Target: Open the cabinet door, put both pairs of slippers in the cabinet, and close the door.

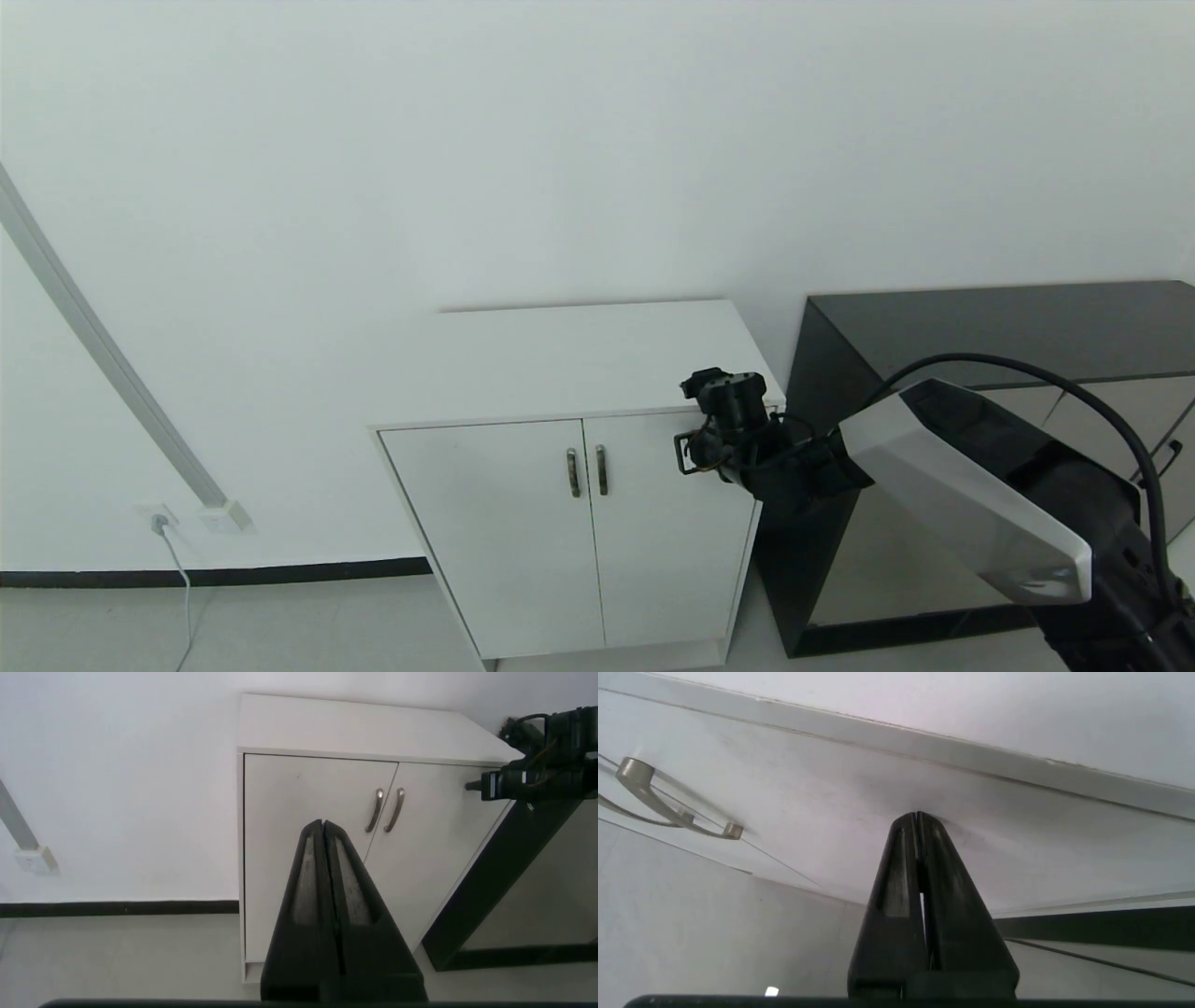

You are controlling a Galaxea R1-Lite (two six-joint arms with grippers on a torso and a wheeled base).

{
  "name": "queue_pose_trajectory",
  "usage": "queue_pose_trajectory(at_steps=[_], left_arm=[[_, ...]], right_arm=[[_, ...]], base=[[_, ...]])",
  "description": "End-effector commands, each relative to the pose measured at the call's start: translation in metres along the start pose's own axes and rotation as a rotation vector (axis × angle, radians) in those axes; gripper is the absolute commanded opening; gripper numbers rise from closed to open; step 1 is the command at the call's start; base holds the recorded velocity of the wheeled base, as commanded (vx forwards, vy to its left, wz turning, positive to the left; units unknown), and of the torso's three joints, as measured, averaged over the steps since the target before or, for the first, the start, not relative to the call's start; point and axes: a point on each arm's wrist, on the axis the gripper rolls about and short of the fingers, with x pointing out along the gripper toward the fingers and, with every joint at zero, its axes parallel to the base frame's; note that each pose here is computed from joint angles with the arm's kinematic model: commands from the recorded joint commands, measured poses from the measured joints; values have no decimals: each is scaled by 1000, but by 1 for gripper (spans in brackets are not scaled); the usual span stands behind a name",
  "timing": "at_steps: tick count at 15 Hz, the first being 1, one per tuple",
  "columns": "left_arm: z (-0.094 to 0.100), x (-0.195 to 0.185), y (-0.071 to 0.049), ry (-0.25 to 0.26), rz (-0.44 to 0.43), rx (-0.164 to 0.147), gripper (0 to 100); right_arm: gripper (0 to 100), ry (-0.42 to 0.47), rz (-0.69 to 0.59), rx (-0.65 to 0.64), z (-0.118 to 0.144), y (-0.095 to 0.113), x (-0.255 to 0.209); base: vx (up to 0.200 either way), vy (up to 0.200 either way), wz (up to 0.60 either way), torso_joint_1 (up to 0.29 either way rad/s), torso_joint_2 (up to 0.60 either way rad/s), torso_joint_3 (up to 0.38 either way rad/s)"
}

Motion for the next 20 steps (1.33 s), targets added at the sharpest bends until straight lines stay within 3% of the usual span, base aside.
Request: queue_pose_trajectory(at_steps=[1, 6, 11, 16, 20], left_arm=[[0, 0, 0, 0, 2, 0, 0], [0, 0, 0, 0, 0, 0, 0], [0, 0, 0, 0, 2, 0, 0], [0, 0, 0, 0, 2, 1, 0], [0, 0, 0, -1, 0, 1, 0]], right_arm=[[0, 12, 4, -3, 0, 1, -8], [0, -3, 12, 23, 18, -5, -52], [0, -54, -4, 36, 27, -27, -139], [0, -107, -148, 79, 9, -79, -214], [0, -120, -323, 105, -9, -133, -283]], base=[[0, 0, 0, 0, 0, 0], [0, 0, 0, 0, 0, 0], [0, 0, 0, 0, 0, 0], [0, 0, 0, 0, 0, 0], [0, 0, 0, 0, 0, 0]])
